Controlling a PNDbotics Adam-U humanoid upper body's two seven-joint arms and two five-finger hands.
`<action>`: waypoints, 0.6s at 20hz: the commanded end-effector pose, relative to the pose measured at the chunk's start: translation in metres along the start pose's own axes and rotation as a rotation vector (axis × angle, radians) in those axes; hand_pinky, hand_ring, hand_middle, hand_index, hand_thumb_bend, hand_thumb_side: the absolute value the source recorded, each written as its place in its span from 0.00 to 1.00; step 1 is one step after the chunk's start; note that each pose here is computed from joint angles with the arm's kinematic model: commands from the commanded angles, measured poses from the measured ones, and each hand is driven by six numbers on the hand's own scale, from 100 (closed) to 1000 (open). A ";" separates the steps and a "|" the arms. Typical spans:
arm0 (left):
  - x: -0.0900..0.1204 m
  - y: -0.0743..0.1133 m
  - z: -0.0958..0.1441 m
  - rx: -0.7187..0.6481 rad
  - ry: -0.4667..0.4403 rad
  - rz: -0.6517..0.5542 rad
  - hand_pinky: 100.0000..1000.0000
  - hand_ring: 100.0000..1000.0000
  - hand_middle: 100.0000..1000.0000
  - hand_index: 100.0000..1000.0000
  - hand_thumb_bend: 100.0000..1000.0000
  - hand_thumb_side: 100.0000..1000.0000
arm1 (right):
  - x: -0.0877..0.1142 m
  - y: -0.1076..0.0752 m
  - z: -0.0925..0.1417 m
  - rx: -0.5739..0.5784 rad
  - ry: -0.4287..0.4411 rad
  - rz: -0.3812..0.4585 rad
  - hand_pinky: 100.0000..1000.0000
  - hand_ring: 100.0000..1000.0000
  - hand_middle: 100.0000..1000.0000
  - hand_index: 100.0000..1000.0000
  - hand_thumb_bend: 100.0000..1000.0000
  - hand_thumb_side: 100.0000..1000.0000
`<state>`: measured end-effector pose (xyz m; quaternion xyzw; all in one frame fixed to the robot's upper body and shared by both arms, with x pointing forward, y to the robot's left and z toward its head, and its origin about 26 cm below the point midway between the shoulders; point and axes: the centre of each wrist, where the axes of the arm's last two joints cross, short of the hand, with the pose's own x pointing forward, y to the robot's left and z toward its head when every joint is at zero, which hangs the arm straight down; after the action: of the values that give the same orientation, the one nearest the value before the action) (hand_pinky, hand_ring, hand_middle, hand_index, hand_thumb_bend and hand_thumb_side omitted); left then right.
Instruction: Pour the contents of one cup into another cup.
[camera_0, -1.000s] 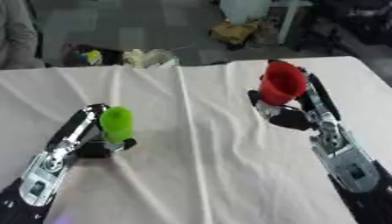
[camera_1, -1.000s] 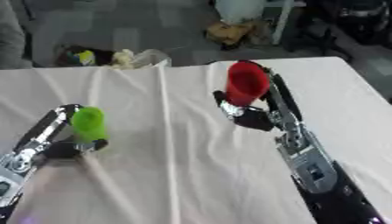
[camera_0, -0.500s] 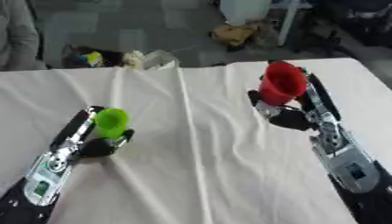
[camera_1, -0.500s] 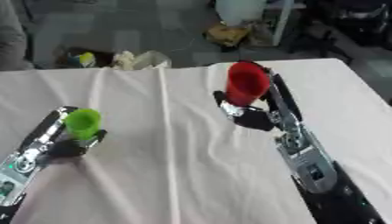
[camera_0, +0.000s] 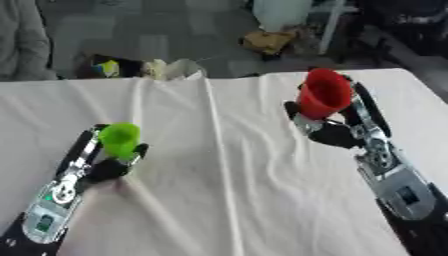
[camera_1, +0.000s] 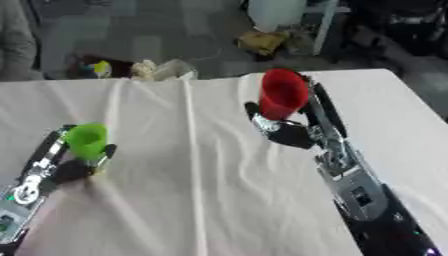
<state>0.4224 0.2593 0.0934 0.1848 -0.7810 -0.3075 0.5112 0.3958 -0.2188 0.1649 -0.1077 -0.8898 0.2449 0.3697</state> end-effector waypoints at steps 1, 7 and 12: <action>0.013 0.022 0.000 0.046 -0.042 -0.019 0.40 0.27 0.35 0.49 0.04 0.32 | 0.014 -0.017 -0.007 -0.002 -0.050 0.025 0.88 0.90 0.14 0.47 0.00 0.14; 0.027 0.020 0.007 -0.010 -0.099 -0.037 0.40 0.27 0.35 0.49 0.06 0.32 | 0.028 -0.029 -0.013 0.038 -0.093 0.050 0.88 0.89 0.15 0.48 0.00 0.13; 0.036 0.007 0.009 -0.096 -0.142 -0.039 0.40 0.27 0.35 0.49 0.07 0.32 | 0.038 -0.035 -0.021 0.085 -0.126 0.084 0.87 0.88 0.16 0.48 0.00 0.11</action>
<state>0.4000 0.2456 0.1093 0.1531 -0.7908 -0.3570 0.4731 0.3860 -0.2232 0.2017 -0.1061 -0.8910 0.2948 0.3287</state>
